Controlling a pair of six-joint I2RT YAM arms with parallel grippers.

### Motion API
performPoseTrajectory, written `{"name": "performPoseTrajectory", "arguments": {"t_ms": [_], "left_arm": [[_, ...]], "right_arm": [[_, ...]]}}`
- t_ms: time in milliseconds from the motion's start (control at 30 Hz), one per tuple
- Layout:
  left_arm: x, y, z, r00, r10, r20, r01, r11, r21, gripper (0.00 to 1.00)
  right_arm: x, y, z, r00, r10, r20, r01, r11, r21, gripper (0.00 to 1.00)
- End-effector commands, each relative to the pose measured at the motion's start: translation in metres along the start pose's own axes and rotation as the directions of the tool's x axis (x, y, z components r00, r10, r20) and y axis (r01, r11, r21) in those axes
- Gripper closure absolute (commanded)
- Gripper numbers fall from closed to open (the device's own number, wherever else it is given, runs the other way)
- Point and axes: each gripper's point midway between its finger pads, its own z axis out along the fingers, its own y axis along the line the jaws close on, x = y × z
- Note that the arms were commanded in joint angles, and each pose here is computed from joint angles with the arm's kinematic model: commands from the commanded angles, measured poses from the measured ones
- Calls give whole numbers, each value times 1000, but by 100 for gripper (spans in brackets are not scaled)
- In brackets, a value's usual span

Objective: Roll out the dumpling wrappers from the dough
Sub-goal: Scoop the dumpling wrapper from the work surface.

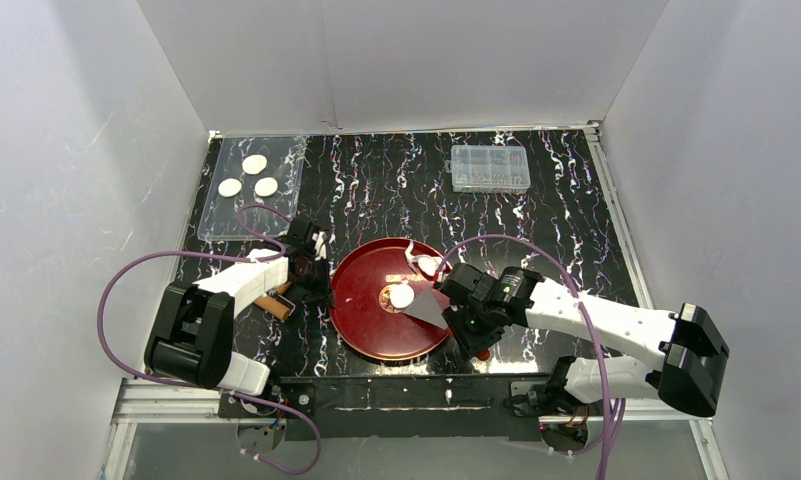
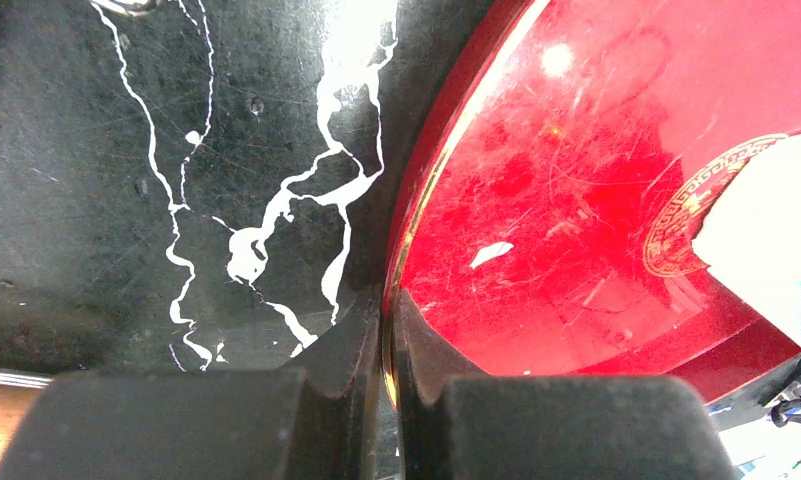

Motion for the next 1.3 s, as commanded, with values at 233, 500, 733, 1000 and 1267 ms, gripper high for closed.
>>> {"name": "performPoseTrajectory", "arguments": {"t_ms": [233, 500, 733, 1000, 1267], "left_arm": [[9, 3, -2, 999, 26, -25, -26, 1000, 6, 100], [9, 2, -3, 999, 28, -27, -28, 1000, 14, 100], [9, 1, -3, 999, 30, -26, -29, 999, 18, 100], [8, 3, -3, 999, 26, -21, -25, 1000, 11, 100], [8, 3, -2, 1000, 22, -22, -22, 1000, 15, 100]], "right_arm": [[-8, 16, 12, 998, 51, 23, -49, 997, -66, 99], [-14, 13, 17, 985, 166, 53, -164, 986, -39, 99], [-21, 6, 14, 973, 213, 90, -216, 976, 19, 99], [-8, -14, 2, 964, 258, 71, -265, 954, 140, 99], [-9, -15, 2, 961, 263, 87, -273, 952, 137, 99]]}}
